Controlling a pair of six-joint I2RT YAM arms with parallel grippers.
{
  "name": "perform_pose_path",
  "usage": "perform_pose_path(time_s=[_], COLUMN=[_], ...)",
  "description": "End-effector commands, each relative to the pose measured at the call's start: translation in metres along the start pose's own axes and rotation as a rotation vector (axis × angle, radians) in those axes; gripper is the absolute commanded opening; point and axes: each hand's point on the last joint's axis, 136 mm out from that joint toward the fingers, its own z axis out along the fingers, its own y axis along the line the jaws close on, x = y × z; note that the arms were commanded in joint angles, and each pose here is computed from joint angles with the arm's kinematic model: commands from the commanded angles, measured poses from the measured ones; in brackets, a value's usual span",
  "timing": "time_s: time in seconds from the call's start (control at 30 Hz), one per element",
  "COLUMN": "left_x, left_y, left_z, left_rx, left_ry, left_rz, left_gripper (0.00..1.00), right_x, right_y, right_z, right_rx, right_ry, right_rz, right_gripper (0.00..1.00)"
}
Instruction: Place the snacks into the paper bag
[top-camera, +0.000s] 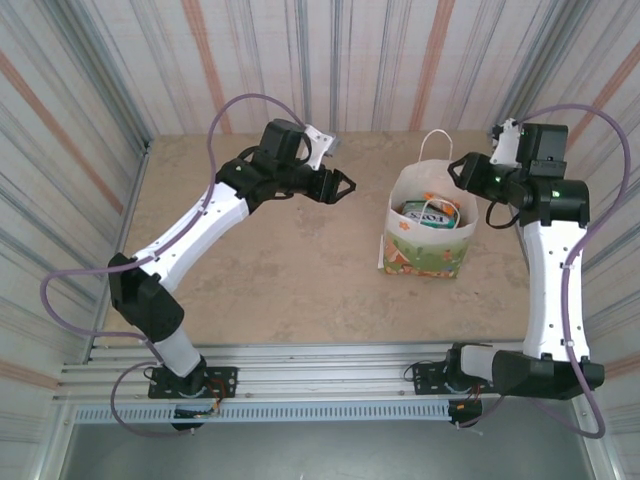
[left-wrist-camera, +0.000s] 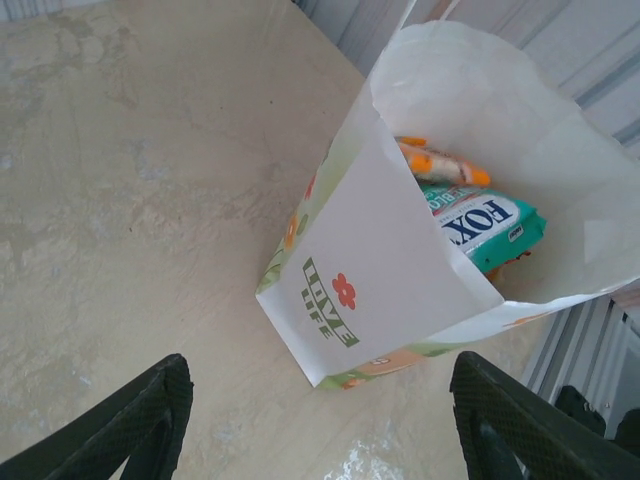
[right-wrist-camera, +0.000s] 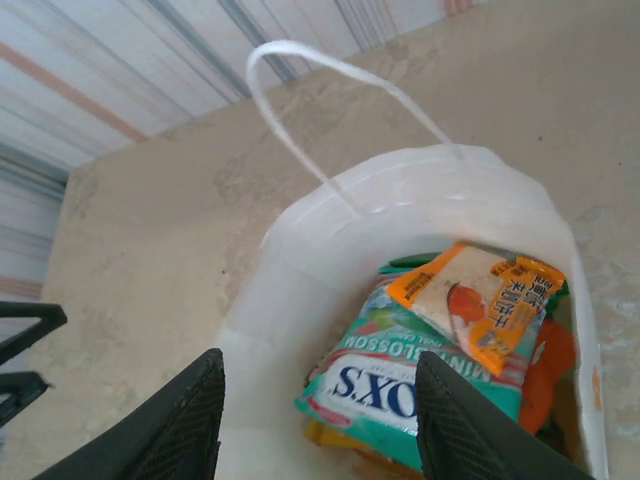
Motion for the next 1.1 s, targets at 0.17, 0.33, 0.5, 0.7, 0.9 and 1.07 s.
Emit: perform_pose_path(time_s=[0.17,0.33,0.5,0.7,0.9,1.07], left_x=[0.008,0.023,0.035,0.040,0.048,0.055], left_y=[0.031,0.042,0.045,0.049,0.056,0.062], left_z=[0.004,0.013,0.017,0.013,0.008,0.001], left_rx=[-0.160,-0.201,-0.195,-0.171,-0.153,-0.151], left_ry=[0.033,0.092,0.119,0.120,0.121,0.127], left_rz=[-0.117,-0.150,-0.140,-0.152,-0.173,-0.191], left_gripper=[0.71,0.72,0.72,0.73,0.73,0.73], right_x=[0.021,0.033,0.047,0.065,0.081,0.089], right_y=[0.035,0.054,0.066,0.066,0.073,0.069], right_z=[0.014,0.030,0.054,0.082,0.112,0.130], right_rx=[0.093,0.163,0.195,0.242,0.229,0.286], right_ry=[0.090,0.177,0.232,0.309,0.376,0.402], right_rz=[-0.045,-0.055,-0.036,-0.035,-0.023,-0.049], right_gripper=[0.56,0.60,0.62,0.63,0.63,0.62])
